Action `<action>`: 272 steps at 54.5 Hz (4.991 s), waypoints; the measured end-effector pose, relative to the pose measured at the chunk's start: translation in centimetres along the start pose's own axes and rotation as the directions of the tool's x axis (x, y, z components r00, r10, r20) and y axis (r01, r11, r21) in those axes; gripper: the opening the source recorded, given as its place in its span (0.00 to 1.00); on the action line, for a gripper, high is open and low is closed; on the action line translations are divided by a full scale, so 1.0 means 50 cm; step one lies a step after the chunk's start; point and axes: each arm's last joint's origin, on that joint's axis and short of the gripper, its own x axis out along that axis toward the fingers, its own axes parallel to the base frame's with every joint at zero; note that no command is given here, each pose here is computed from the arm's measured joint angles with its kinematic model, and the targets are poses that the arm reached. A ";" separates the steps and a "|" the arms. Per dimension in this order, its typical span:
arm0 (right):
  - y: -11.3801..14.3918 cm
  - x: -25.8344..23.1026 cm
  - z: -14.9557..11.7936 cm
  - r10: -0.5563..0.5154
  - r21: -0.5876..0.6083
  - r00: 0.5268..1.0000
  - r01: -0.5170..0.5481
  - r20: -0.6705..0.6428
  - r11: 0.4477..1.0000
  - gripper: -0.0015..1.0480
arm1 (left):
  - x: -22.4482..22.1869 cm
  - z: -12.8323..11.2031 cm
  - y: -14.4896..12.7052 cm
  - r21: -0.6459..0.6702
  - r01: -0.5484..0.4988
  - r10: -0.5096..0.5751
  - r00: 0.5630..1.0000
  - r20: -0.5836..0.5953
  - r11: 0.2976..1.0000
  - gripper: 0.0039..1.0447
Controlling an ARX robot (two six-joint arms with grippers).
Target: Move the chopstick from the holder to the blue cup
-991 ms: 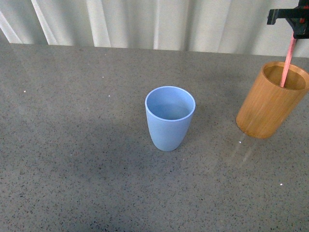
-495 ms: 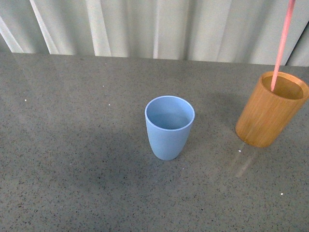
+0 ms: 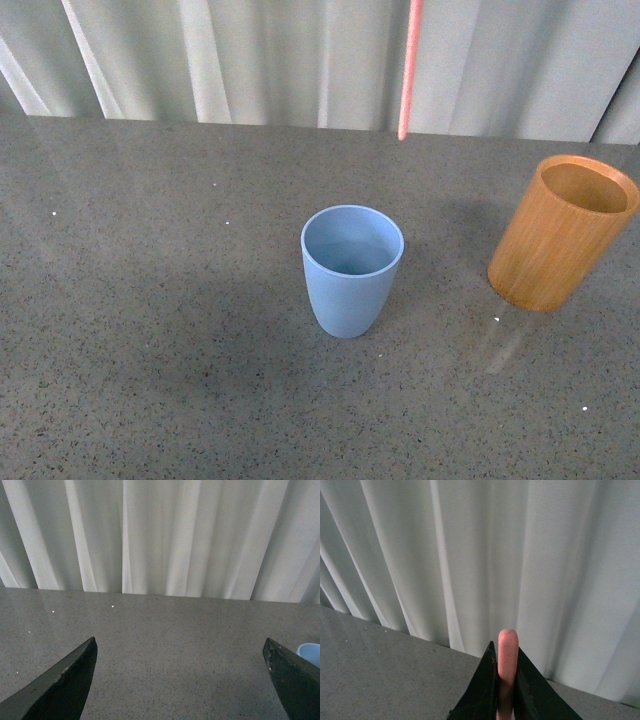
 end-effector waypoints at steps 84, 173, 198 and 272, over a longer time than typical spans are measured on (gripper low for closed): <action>0.049 0.033 -0.235 0.013 0.059 0.977 -0.001 -0.214 0.998 0.29 | 0.000 0.000 0.000 0.000 0.000 0.000 1.000 0.000 1.000 0.94; -0.173 -0.334 -0.223 -0.381 -0.035 0.924 0.381 0.014 0.924 0.01 | 0.000 0.000 0.000 0.000 0.002 -0.002 1.000 0.000 1.000 0.94; -0.188 -0.413 -0.246 -0.358 -0.033 0.934 0.358 0.015 0.933 0.01 | 0.000 0.000 0.000 0.000 0.002 -0.002 1.000 0.000 1.000 0.94; -0.171 -0.492 -0.229 -0.385 -0.031 0.922 0.386 0.050 0.922 0.01 | 0.000 0.000 0.000 0.000 0.002 -0.002 1.000 0.000 1.000 0.94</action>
